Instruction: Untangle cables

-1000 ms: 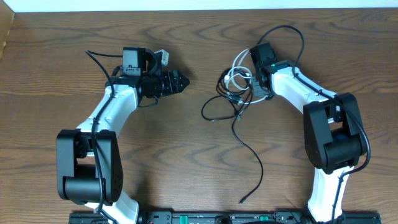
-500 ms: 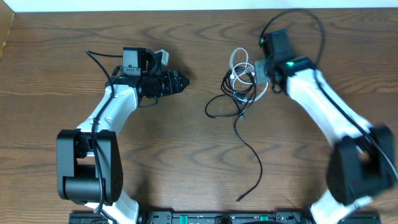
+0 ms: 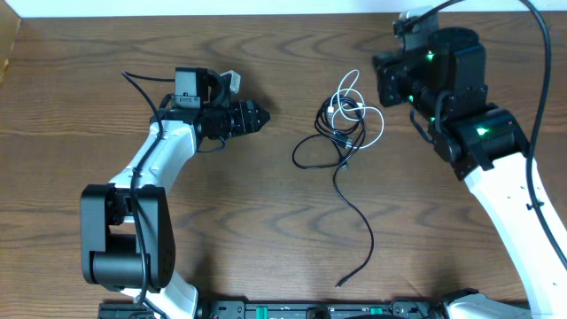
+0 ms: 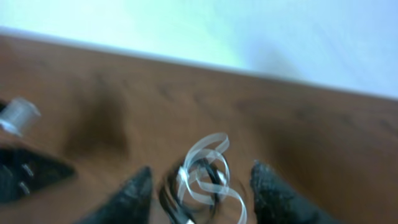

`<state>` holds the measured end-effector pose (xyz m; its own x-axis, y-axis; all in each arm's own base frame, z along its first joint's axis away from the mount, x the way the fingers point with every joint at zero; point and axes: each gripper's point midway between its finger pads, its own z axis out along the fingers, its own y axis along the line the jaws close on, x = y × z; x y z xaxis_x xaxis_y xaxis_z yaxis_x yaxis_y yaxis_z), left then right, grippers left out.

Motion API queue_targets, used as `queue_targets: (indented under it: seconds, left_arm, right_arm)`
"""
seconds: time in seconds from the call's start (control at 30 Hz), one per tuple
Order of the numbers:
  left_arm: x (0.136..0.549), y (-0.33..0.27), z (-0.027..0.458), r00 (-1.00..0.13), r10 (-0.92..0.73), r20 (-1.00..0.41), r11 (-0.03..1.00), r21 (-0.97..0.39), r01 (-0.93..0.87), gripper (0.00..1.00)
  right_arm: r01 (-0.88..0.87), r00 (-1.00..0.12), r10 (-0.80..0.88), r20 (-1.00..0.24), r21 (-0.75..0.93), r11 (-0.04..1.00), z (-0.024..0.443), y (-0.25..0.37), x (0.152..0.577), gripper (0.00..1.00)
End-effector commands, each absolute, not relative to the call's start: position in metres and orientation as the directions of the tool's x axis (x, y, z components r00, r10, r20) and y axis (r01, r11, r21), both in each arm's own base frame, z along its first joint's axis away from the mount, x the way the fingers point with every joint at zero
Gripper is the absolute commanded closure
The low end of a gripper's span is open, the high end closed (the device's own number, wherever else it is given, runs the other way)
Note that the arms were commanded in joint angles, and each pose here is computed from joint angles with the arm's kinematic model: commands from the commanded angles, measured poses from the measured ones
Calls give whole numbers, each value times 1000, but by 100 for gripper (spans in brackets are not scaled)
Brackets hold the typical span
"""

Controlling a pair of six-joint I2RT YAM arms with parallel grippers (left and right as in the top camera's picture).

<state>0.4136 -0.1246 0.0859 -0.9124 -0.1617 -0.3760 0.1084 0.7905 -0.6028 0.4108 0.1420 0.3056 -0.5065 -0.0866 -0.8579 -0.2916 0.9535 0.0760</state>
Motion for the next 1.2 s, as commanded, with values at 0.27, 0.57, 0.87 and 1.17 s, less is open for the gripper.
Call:
queue_targets:
  seconds: [0.27, 0.57, 0.87, 1.17]
  left_arm:
    - [413, -125, 82, -915, -148, -375, 787, -605, 121, 27]
    - [413, -125, 82, -915, -148, -375, 787, -605, 121, 27]
    - [413, -125, 82, -915, -148, -375, 787, -605, 121, 27]
    - [413, -125, 82, -915, -148, -376, 787, -605, 121, 27]
  right_arm:
    - [-213, -772, -115, -624, 83, 974, 190, 95, 428, 1]
    - [-388, -789, -323, -523, 17, 922, 160, 101, 410, 45]
    - [-430, -828, -454, -328, -148, 891, 83, 91, 416, 51]
    - [-422, -810, -490, -322, -260, 869, 32, 90, 452, 53]
